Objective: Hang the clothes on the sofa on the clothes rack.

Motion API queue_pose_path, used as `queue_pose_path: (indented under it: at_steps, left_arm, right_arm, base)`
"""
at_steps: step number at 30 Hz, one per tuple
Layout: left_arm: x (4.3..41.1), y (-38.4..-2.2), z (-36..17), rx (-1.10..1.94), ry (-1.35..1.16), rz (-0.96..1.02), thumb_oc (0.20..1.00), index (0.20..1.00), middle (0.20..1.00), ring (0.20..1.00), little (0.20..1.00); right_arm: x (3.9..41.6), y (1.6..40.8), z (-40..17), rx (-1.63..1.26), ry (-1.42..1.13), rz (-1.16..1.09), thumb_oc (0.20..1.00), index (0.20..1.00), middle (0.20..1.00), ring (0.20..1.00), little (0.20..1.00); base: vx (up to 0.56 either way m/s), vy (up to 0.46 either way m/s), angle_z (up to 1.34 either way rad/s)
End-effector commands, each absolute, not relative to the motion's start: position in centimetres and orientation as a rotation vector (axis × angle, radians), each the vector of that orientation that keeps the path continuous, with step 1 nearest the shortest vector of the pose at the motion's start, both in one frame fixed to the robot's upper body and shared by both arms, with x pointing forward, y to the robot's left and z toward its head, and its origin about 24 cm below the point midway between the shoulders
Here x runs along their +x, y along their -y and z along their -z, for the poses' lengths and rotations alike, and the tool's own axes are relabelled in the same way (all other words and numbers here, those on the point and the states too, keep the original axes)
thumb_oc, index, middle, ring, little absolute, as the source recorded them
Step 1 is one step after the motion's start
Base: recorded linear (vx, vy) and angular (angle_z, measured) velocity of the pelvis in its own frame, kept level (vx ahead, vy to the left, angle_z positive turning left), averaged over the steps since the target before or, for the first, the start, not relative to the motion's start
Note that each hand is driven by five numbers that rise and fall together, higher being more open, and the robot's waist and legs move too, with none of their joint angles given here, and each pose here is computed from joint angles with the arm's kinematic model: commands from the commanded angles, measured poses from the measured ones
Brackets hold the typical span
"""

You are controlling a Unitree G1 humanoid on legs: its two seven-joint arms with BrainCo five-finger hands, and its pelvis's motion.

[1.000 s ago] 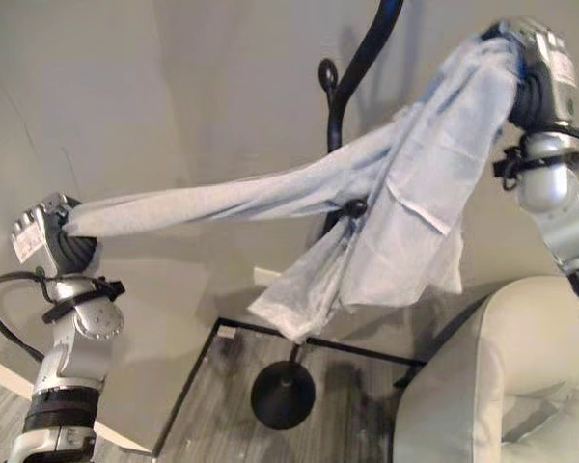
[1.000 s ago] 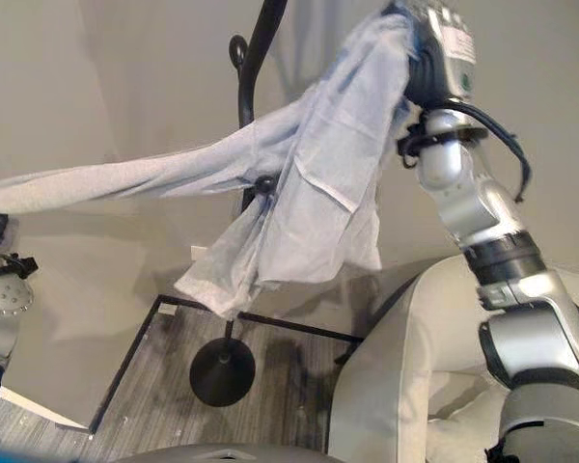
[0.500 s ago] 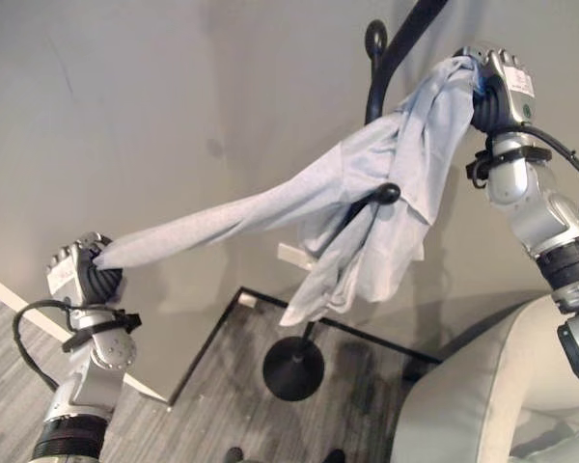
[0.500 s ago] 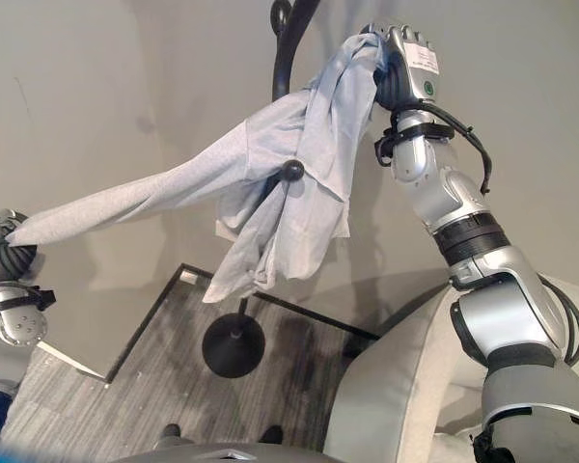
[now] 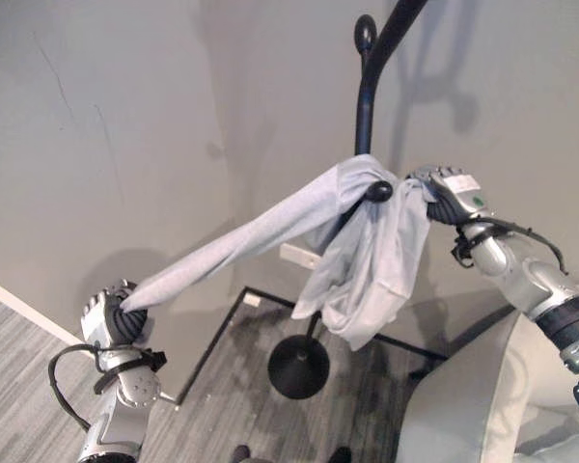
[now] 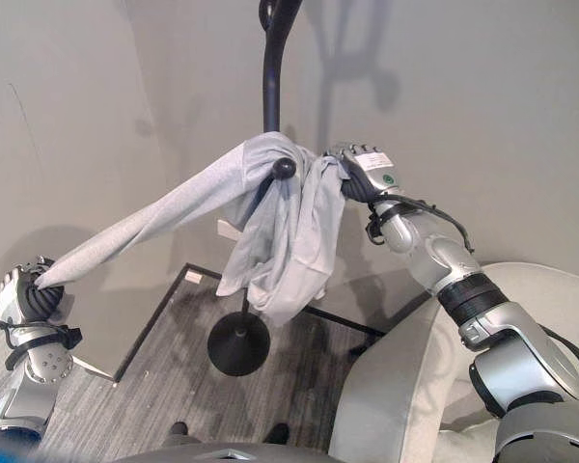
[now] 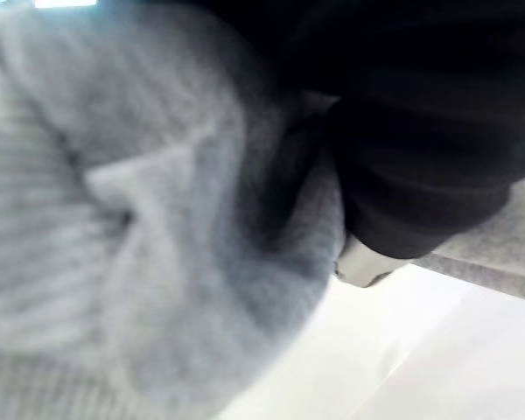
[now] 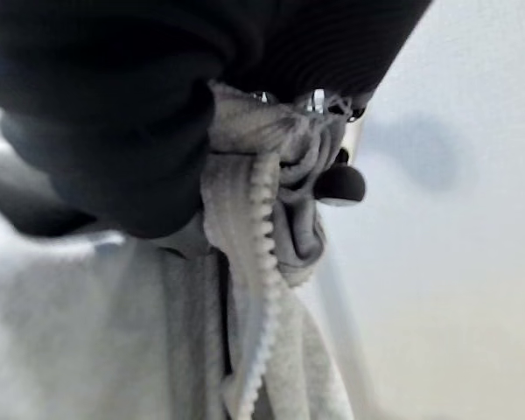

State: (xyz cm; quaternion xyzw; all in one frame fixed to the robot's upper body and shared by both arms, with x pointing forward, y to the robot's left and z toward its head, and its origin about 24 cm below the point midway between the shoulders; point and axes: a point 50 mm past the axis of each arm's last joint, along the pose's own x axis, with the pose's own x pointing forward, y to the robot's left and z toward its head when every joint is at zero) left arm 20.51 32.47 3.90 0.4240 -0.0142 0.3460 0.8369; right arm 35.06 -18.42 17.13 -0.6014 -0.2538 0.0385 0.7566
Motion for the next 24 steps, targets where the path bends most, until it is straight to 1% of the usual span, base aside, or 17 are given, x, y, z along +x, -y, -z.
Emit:
queue_pose_path:
  at_steps: [1, 6, 11, 12, 13, 14, 19, 24]
  left_arm:
    - [20.2, -34.2, -5.8, 0.885, 0.087, -0.811, 0.200, 0.200, 0.200, 0.200, 0.200]
    - [19.3, -34.2, -4.7, 0.851, 0.040, -0.830, 0.200, 0.200, 0.200, 0.200, 0.200]
    - [19.2, -34.0, -4.2, 0.847, 0.020, -0.824, 0.200, 0.200, 0.200, 0.200, 0.200]
    - [19.2, -33.9, -4.1, 0.840, 0.014, -0.822, 0.200, 0.200, 0.200, 0.200, 0.200]
    - [19.2, -33.9, -4.1, 0.841, 0.014, -0.822, 0.200, 0.200, 0.200, 0.200, 0.200]
    - [19.1, -33.9, -3.9, 0.840, 0.008, -0.823, 0.200, 0.200, 0.200, 0.200, 0.200]
    - [18.8, -33.7, -3.3, 0.818, -0.014, -0.852, 0.200, 0.200, 0.200, 0.200, 0.200]
    - [18.4, -33.7, -2.9, 0.798, -0.028, -0.875, 0.200, 0.200, 0.200, 0.200, 0.200]
  right_arm:
    - [35.5, 19.2, -19.3, -1.334, 0.616, 0.002, 0.200, 0.200, 0.200, 0.200, 0.200]
    - [34.5, 19.1, -16.8, -1.278, 0.571, -0.023, 0.200, 0.200, 0.200, 0.200, 0.200]
    - [33.7, 18.9, -14.4, -1.226, 0.519, -0.056, 0.200, 0.200, 0.200, 0.200, 0.200]
    - [33.2, 18.5, -13.0, -1.190, 0.486, -0.072, 0.222, 0.222, 0.222, 0.222, 0.222]
    - [33.2, 18.5, -13.0, -1.189, 0.485, -0.072, 0.485, 0.485, 0.485, 0.485, 0.485]
    - [32.9, 18.4, -12.3, -1.163, 0.466, -0.074, 1.000, 1.000, 1.000, 1.000, 1.000]
    - [31.4, 17.6, -8.7, -0.986, 0.354, -0.070, 1.000, 1.000, 1.000, 1.000, 1.000]
    - [30.5, 18.3, -6.5, -0.921, 0.264, -0.033, 1.000, 1.000, 1.000, 1.000, 1.000]
  base:
    - [0.00, 0.000, 0.00]
    - [0.00, 0.000, 0.00]
    - [0.00, 0.000, 0.00]
    - [0.00, 0.000, 0.00]
    - [0.00, 0.000, 0.00]
    - [0.00, 0.017, -0.04]
    - [0.00, 0.014, 0.00]
    - [-0.01, 0.019, -0.01]
